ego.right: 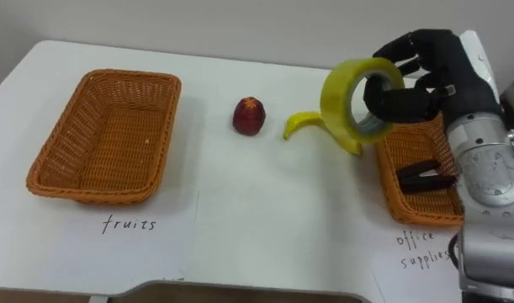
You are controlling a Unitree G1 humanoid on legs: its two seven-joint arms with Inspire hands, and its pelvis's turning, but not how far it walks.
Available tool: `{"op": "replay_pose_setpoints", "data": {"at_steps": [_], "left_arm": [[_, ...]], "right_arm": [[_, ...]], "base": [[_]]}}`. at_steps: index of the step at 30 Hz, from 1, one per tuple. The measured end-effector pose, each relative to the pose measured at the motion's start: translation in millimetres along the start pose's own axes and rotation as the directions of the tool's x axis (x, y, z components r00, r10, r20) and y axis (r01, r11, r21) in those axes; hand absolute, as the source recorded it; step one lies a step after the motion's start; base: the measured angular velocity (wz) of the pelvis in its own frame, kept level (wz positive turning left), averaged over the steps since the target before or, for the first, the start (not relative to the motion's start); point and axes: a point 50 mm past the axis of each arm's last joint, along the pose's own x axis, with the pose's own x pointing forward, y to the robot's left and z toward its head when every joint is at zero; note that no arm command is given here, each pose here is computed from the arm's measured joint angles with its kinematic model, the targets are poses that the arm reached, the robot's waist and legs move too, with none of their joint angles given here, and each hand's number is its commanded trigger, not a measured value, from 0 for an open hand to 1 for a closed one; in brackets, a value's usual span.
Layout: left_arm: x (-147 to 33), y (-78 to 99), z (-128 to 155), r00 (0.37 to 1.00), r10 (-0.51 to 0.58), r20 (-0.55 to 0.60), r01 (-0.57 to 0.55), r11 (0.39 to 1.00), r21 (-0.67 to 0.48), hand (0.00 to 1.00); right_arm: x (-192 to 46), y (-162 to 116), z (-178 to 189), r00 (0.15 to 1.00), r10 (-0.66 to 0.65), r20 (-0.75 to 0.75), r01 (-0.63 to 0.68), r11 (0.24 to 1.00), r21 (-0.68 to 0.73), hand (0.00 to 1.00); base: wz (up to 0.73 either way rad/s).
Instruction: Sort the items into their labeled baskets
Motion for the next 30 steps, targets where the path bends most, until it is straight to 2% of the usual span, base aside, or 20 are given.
{"op": "replay_pose_setpoints", "data": {"at_steps": [7, 14, 24, 30], "left_arm": [[-0.4, 1.9, -1, 1.0, 0.006, -0.001, -0.006, 1.0, -0.004, 0.0], [-0.5, 3.6, 0, 1.0, 0.014, 0.002, -0.014, 1.0, -0.026, 0.0], [-1.2, 8.1, 1, 1.0, 0.007, 0.001, -0.007, 1.0, 0.0, 0.0], [-1.7, 9.7, 0, 1.0, -0.001, -0.016, 0.001, 1.0, 0.006, 0.0]], "right_arm": [[1, -1, -7, 0.999, -0.031, -0.027, 0.031, 0.999, 0.02, 1.0], [-1, -11, -44, 0.977, -0.114, -0.182, 0.133, 0.986, 0.097, 1.0], [-1, -32, -74, 0.948, -0.097, -0.302, 0.141, 0.982, 0.127, 1.0], [-3, -32, -81, 0.938, -0.093, -0.333, 0.142, 0.982, 0.125, 1.0]], "base": [[-0.07], [-0.02], [-0.04], [0.0]]}}
